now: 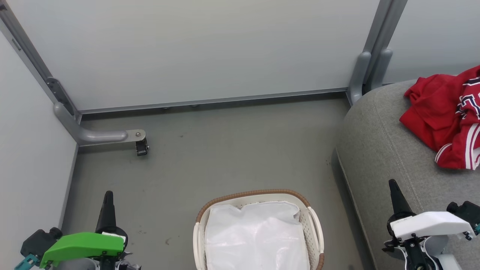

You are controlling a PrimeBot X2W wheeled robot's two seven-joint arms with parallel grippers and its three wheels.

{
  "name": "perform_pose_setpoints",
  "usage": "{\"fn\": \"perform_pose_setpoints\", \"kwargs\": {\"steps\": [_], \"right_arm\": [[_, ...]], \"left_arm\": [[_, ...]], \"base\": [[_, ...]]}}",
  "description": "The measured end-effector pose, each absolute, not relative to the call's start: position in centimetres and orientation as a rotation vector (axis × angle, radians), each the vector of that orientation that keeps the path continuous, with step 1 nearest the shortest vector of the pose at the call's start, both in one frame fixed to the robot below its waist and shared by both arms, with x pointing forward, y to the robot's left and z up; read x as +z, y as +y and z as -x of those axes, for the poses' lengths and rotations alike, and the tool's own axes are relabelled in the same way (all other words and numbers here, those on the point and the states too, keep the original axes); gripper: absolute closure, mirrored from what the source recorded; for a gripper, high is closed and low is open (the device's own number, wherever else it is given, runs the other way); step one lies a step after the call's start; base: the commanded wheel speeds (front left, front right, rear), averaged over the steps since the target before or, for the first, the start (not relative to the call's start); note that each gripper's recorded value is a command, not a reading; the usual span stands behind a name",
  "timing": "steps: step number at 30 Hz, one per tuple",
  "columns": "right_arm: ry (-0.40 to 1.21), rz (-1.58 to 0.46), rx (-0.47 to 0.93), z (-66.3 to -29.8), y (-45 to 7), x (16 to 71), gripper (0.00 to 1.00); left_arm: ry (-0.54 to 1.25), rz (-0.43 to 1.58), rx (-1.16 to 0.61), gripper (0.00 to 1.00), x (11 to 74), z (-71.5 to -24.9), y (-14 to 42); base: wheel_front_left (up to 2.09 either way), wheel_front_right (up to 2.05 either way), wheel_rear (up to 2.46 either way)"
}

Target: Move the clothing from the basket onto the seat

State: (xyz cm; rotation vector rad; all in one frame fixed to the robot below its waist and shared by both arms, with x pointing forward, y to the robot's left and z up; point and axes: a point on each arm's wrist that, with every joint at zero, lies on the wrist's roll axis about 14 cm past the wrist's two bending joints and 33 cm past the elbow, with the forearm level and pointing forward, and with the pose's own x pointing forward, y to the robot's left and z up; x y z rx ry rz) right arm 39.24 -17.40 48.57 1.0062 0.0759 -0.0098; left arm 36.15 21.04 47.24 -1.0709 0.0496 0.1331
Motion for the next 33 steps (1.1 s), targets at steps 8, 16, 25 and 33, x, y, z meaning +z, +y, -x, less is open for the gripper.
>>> {"fn": "perform_pose_setpoints", "kwargs": {"steps": [8, 16, 25, 33], "right_arm": [[0.072, -1.092, -0.017, -39.2, -17.7, 48.8, 1.0], [0.068, -1.17, -0.019, -39.2, -18.0, 49.0, 1.0], [0.058, -1.255, -0.02, -39.2, -18.4, 49.3, 1.0], [0.052, -1.322, -0.02, -39.1, -18.6, 49.5, 1.0]], "left_arm": [[0.047, 1.145, 0.125, 1.0, 47.5, -36.4, 20.9], [0.038, 1.216, 0.112, 1.0, 48.0, -36.8, 20.9], [0.034, 1.289, 0.099, 1.0, 48.4, -37.1, 20.8], [0.029, 1.349, 0.084, 1.0, 48.8, -37.5, 20.6]], "base": [[0.0, 0.0, 0.0], [0.0, 0.0, 0.0], [0.0, 0.0, 0.0], [0.0, 0.0, 0.0]]}}
